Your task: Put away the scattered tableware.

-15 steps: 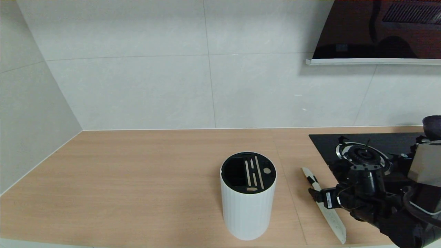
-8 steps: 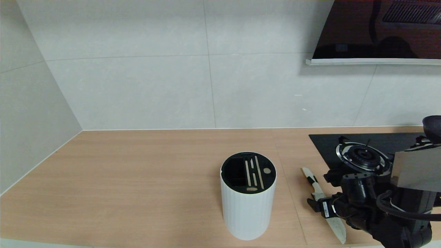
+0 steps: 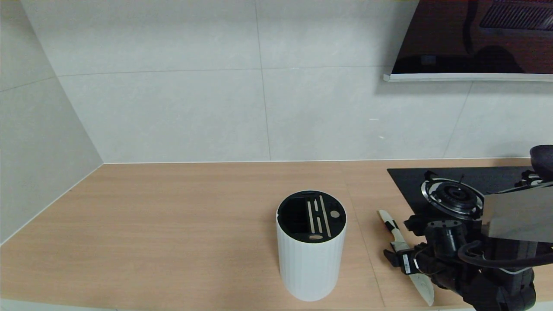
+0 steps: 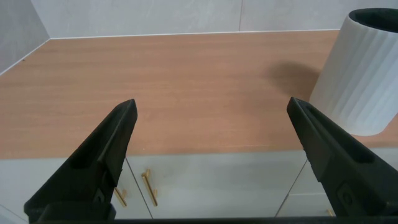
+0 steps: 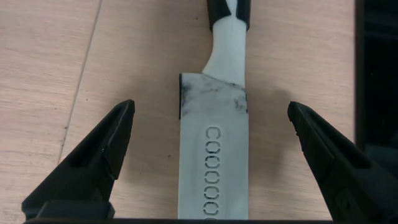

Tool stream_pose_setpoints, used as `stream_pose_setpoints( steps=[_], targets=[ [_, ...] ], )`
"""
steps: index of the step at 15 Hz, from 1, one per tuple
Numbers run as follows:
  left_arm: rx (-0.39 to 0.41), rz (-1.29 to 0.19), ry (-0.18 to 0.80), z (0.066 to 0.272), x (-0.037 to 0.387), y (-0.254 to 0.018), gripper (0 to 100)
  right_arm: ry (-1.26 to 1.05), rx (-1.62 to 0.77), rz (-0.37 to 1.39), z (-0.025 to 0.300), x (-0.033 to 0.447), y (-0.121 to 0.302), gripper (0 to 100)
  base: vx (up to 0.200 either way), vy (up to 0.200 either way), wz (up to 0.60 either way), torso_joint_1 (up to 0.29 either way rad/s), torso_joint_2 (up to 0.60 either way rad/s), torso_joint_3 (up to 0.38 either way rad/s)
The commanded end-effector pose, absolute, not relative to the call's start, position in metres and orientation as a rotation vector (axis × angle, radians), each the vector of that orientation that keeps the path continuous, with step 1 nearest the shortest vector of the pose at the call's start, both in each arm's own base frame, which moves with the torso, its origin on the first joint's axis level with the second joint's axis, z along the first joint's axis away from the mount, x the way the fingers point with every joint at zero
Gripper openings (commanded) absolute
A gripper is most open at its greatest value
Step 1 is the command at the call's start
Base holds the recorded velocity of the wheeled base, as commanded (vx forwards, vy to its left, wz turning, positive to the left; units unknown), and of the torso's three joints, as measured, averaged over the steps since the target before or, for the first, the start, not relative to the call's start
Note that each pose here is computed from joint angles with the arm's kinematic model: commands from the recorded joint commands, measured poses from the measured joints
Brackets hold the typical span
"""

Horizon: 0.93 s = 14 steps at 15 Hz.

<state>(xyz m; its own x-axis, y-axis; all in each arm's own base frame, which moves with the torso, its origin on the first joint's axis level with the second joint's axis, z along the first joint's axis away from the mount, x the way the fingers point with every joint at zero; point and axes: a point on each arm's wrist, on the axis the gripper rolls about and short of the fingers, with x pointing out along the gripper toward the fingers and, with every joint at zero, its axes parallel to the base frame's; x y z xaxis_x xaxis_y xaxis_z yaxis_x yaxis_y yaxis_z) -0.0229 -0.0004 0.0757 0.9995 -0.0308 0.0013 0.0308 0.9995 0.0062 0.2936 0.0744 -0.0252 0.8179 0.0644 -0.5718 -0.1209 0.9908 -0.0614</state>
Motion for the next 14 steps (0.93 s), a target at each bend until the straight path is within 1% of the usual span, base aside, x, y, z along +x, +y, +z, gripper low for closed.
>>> stream_pose_setpoints(
  steps=[1, 7, 8, 14],
  targets=[
    [0.006, -0.031, 0.000, 0.0755, -0.0228, -0.0004, 100, 0.612, -0.098, 0.098, -0.0271, 0.2933, 0.0743, 100, 0.000, 0.000, 0.00, 0.000, 0.00, 0.000],
    [0.006, -0.031, -0.002, 0.0759, -0.0229, -0.0004, 100, 0.609, -0.105, 0.074, -0.0314, 0.2948, 0.0742, 100, 0.000, 0.000, 0.00, 0.000, 0.00, 0.000],
    [0.006, -0.029, 0.000, 0.0755, -0.0228, -0.0004, 100, 0.611, -0.106, 0.074, -0.0319, 0.2948, 0.0742, 0, 0.000, 0.000, 0.00, 0.000, 0.00, 0.000],
    [0.006, -0.029, -0.002, 0.0759, -0.0229, -0.0004, 100, 0.591, -0.101, 0.075, -0.0312, 0.2961, 0.0745, 0, 0.000, 0.000, 0.00, 0.000, 0.00, 0.000]
  ],
)
